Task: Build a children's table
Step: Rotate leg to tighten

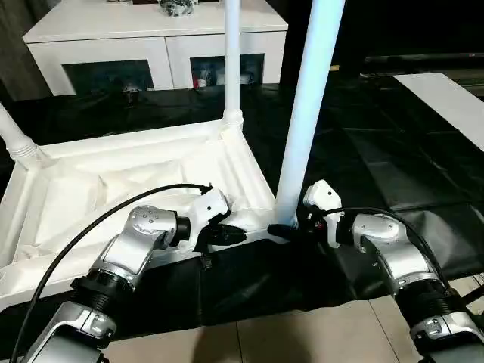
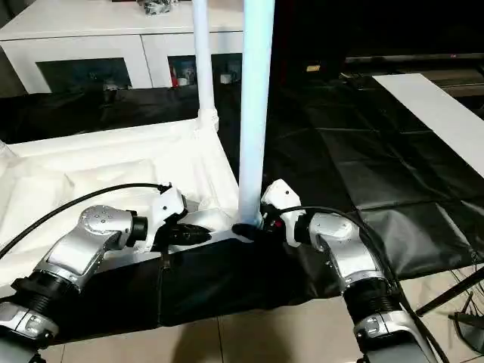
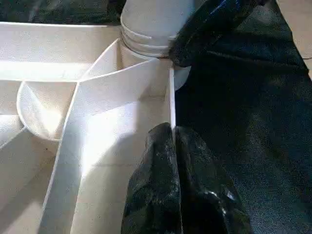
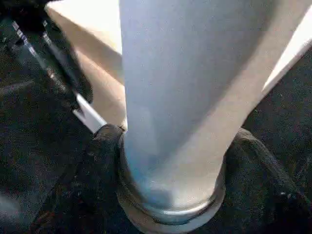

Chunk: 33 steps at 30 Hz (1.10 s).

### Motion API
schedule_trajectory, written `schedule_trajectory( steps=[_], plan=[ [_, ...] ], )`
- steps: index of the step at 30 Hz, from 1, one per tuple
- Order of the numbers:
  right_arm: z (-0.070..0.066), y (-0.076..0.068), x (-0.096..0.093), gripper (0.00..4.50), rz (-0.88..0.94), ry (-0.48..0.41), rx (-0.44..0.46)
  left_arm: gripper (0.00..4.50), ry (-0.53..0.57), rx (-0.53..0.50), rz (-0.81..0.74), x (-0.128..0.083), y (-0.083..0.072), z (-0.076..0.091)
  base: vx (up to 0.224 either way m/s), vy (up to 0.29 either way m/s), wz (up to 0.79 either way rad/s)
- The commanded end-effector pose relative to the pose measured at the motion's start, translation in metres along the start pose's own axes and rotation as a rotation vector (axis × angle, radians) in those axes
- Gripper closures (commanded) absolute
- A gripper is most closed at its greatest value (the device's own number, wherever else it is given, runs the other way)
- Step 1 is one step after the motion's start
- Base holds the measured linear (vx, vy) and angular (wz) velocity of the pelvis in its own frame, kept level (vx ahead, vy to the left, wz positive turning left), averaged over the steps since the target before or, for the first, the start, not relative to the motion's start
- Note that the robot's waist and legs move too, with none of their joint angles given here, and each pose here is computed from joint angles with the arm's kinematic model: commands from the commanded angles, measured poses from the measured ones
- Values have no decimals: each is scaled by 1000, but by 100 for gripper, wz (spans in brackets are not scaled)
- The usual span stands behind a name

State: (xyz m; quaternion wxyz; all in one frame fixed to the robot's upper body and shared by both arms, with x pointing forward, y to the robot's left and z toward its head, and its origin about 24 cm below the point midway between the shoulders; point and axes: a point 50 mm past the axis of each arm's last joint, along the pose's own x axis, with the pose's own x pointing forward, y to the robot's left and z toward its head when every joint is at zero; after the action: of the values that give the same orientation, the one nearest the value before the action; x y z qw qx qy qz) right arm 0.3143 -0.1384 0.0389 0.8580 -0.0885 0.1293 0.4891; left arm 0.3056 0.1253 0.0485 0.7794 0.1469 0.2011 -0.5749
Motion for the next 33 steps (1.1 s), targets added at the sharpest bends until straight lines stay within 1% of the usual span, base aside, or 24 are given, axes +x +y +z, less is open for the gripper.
schedule_trajectory(
  steps=[1, 2, 3, 4, 5, 7, 8, 9, 12, 13, 14, 15, 16, 17, 18, 19, 20, 21, 22, 23, 24, 27, 29, 33],
  plan=[
    [-11, -6, 8, 183, -204, 6, 112, 450, 25, -15, 21, 15, -4, -6, 0, 0, 0],
    [-14, -8, 10, 183, -256, 21, 119, 450, 25, -13, 49, 17, -2, -6, 0, 0, 0],
    [-14, -8, 10, 183, -256, 21, 119, 450, 25, -13, 49, 17, -2, -6, 0, 0, 0],
    [-18, -12, 13, 183, -382, 46, 158, 450, 28, -19, 101, 22, 2, -5, 0, 0, 0],
    [-23, -15, 17, 183, -530, 65, 242, 450, 39, -25, 182, 29, 9, -2, 0, 0, 0],
    [-24, -16, 19, 183, -572, 72, 264, 450, 44, -25, 215, 32, 12, -1, 0, 0, 0],
    [-28, -14, 28, 183, -696, 94, 336, 450, 60, -27, 326, 42, 20, 5, 0, 0, 0],
    [-28, -14, 28, 183, -696, 94, 336, 450, 60, -27, 326, 42, 20, 5, 0, 0, 0],
    [-25, -10, 39, 183, -773, 87, 384, 450, 53, -27, 401, 52, 24, 13, 0, 0, 0],
    [-22, -8, 44, 183, -792, 83, 379, 450, 49, -20, 417, 55, 25, 15, 0, 0, 0],
    [-13, -3, 55, 183, -787, 61, 358, 450, 33, 11, 423, 62, 24, 22, 0, 0, 0],
    [-13, -3, 55, 183, -787, 60, 356, 450, 32, 12, 421, 62, 24, 22, 0, 0, 0],
    [-9, -3, 57, 183, -795, 50, 331, 450, 19, 23, 401, 65, 22, 24, 0, 0, 0],
    [-6, -4, 55, 183, -784, 11, 339, 450, 12, 33, 386, 65, 21, 25, 0, 0, 0],
    [-5, -4, 54, 148, -778, -4, 346, 450, 11, 37, 383, 65, 21, 25, 0, 0, 0],
    [-3, -8, 48, 128, -791, -43, 344, 450, 9, 51, 371, 64, 21, 24, 0, 0, 0],
    [-3, -13, 41, 114, -814, -60, 328, 450, 9, 56, 365, 63, 21, 22, 0, 0, 0],
    [-3, -13, 41, 111, -814, -60, 328, 450, 9, 56, 365, 63, 21, 22, 0, 0, 0],
    [-3, -15, 36, 104, -833, -65, 313, 450, 8, 59, 363, 62, 21, 21, 0, 0, 0],
    [-5, -20, 25, 92, -869, -60, 287, 450, 10, 67, 360, 61, 21, 19, 0, 0, 0],
    [-6, -21, 19, 80, -871, -63, 275, 450, 10, 72, 361, 61, 21, 17, 0, 0, 0],
    [-7, -20, 10, 67, -830, -77, 248, 450, 6, 76, 361, 60, 22, 16, 0, 0, 0],
    [-12, -16, -1, 67, -802, -70, 189, 450, -10, 89, 363, 59, 22, 17, 0, 0, 0],
    [-19, -8, -11, 67, -751, -72, 178, 450, -54, 120, 348, 60, 22, 23, 0, 0, 0]
  ],
)
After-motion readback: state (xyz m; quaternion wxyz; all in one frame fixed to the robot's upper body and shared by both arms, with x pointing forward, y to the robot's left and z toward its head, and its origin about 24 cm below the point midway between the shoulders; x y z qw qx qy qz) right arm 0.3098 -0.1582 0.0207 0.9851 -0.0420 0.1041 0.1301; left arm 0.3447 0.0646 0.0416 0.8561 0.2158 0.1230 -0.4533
